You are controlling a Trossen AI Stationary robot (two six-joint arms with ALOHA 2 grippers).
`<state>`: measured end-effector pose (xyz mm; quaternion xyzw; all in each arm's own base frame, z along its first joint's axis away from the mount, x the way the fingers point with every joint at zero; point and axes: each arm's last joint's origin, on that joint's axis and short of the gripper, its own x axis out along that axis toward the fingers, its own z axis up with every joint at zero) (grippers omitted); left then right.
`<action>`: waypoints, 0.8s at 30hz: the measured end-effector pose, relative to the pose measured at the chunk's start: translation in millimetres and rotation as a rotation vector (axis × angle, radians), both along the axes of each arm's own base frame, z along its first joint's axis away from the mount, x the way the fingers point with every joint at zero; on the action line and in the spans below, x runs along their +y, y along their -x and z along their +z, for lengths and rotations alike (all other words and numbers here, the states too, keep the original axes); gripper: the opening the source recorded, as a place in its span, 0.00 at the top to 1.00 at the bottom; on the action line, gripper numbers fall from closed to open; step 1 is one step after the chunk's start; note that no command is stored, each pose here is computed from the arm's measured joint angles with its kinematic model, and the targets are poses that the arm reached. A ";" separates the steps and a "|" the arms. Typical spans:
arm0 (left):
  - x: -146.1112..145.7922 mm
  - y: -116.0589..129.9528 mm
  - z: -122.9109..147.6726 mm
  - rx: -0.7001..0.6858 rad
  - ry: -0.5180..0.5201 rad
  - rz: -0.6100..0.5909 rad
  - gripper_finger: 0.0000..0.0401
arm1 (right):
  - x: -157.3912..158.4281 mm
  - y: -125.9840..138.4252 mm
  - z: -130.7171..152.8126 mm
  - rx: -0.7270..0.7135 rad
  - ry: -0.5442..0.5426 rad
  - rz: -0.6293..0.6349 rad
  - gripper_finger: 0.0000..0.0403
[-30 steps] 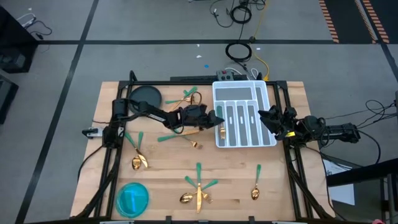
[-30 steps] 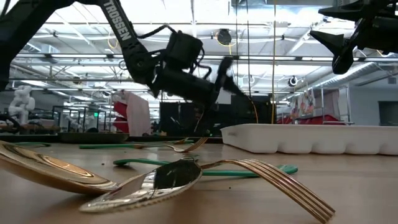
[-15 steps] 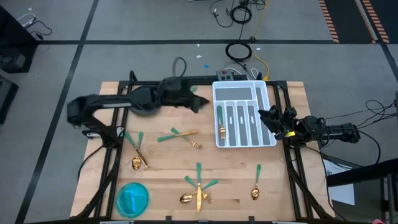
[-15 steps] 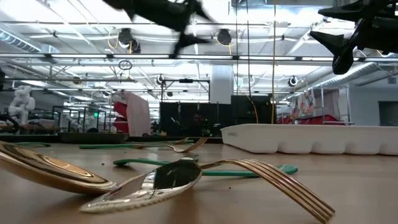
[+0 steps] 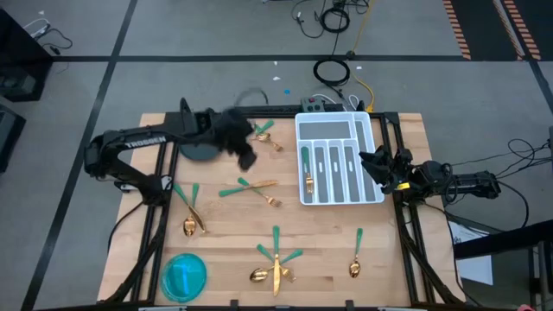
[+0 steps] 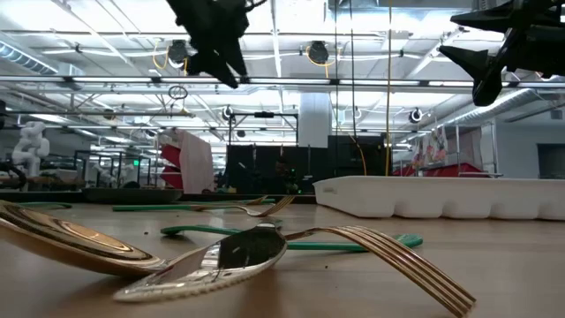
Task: Sort silverware
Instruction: Put the green spoon into the white silverware organizer
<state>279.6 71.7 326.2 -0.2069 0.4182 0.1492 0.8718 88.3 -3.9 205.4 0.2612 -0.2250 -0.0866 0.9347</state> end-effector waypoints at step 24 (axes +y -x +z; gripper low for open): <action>-239.2 22.4 -28.3 -0.033 0.085 -0.029 0.51 | 9.9 -19.4 -22.6 0.262 -0.186 0.269 0.47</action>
